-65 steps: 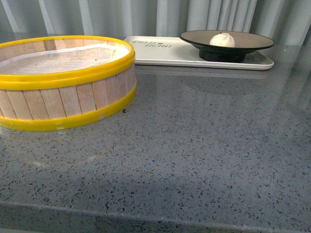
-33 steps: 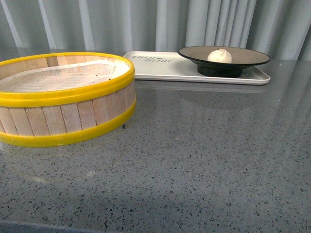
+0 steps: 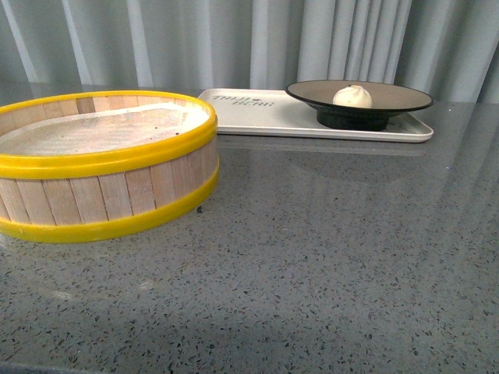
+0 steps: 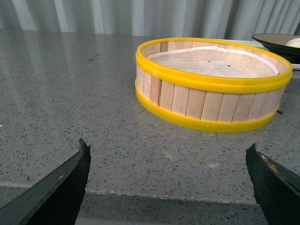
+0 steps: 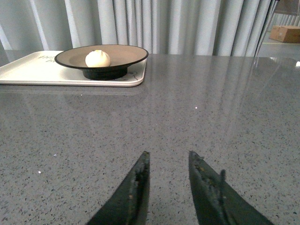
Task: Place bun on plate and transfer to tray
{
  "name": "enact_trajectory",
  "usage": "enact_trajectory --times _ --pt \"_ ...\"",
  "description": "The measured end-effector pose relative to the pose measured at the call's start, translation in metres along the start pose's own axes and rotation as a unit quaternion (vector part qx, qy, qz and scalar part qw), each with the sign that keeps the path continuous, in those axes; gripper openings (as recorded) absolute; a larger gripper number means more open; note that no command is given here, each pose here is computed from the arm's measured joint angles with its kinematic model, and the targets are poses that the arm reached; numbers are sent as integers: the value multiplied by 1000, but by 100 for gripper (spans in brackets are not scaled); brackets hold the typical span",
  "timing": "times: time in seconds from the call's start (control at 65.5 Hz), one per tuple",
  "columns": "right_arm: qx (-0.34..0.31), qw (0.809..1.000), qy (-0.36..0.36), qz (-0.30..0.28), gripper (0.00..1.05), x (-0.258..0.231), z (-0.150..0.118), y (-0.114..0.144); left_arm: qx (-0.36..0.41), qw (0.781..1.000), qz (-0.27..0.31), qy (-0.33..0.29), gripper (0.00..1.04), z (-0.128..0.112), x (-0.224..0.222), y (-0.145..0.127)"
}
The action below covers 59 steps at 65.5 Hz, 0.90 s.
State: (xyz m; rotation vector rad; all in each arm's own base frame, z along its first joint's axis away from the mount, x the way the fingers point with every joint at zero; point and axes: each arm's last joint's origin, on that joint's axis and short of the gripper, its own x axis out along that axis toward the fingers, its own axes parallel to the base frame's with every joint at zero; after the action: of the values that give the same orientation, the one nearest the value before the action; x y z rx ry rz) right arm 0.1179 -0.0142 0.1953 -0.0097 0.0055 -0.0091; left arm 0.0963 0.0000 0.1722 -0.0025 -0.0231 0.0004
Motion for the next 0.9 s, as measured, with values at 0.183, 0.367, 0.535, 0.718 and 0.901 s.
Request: enact_trajectory --times 0.183,0.367,0.535,0.718,0.901 --pt "1 1000 -2 3 2 -5 -10 13 0 1000 0 0 98 0 0 0" --pt "1 1000 -3 4 2 -8 -14 14 0 1000 0 0 98 0 0 0" --pt "3 1000 12 4 2 -17 -24 14 0 1000 0 0 98 0 0 0" --pt "3 1000 -4 3 2 -20 -30 14 0 1000 0 0 98 0 0 0" --pt "3 1000 -4 3 2 -20 -30 14 0 1000 0 0 98 0 0 0"
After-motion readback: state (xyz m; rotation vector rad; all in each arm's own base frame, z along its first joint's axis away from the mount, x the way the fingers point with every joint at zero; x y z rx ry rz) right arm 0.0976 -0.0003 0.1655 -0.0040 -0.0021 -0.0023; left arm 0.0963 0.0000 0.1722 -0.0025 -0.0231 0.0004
